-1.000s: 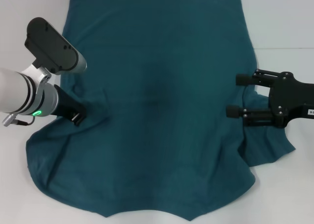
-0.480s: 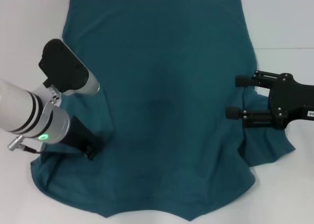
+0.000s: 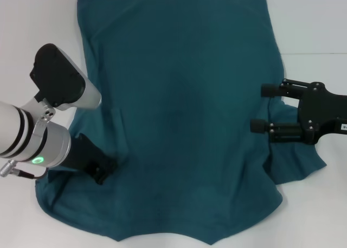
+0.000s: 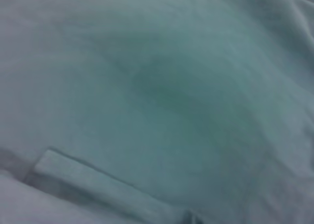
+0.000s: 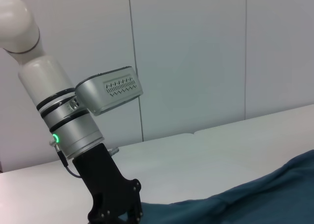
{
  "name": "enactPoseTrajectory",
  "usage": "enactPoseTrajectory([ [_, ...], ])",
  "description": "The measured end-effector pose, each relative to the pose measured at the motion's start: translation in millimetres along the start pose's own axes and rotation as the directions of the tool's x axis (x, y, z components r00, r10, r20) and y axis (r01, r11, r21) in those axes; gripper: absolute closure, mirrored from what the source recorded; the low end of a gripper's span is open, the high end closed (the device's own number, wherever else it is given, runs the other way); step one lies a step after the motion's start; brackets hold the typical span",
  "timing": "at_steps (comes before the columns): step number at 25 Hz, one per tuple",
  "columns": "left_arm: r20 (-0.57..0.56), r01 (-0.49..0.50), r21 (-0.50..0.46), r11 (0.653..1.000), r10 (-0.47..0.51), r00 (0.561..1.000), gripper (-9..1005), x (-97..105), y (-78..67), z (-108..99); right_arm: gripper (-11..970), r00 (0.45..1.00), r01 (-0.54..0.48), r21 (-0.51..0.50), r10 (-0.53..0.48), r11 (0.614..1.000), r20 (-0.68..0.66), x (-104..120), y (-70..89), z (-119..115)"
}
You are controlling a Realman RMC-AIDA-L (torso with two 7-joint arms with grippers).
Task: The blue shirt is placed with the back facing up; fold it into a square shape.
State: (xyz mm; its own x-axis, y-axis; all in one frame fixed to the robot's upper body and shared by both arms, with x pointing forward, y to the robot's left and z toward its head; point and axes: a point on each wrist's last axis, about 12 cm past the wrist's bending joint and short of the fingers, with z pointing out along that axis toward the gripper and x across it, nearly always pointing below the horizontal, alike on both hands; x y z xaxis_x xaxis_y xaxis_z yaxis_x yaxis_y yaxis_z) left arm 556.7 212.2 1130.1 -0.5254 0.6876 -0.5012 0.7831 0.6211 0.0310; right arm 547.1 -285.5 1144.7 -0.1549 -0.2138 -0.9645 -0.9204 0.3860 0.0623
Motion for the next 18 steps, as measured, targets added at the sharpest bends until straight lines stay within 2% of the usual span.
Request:
enactPoseTrajectory([
  [4,0.03,0.064,-0.047,0.997,-0.062,0.998,942,1.3,7.3,1.0,47,1.0,0.006,-0.002,-0.006,1.0,-0.002,-1.1,0.1,0.1],
  [10,0.045,0.095,-0.085,0.992,-0.091,0.995,748,6.6,15.6,-2.0,52,1.0,0.006,-0.009,-0.006,1.0,-0.001,-1.4,1.1,0.0],
  [12,0.056,0.115,-0.095,0.989,-0.11,0.992,656,9.1,19.3,-5.5,54,1.0,0.003,-0.01,-0.003,1.0,0.001,-1.3,1.4,-0.7],
  [15,0.122,0.182,-0.094,0.979,-0.17,0.978,518,16.0,29.8,-16.4,57,1.0,-0.007,-0.005,0.007,1.0,-0.003,-2.4,0.6,-2.4],
  [18,0.235,0.251,-0.031,0.968,-0.237,0.943,463,29.1,40.2,-31.0,60,0.999,-0.035,0.032,0.037,0.999,-0.036,-6.8,-3.9,-6.1],
])
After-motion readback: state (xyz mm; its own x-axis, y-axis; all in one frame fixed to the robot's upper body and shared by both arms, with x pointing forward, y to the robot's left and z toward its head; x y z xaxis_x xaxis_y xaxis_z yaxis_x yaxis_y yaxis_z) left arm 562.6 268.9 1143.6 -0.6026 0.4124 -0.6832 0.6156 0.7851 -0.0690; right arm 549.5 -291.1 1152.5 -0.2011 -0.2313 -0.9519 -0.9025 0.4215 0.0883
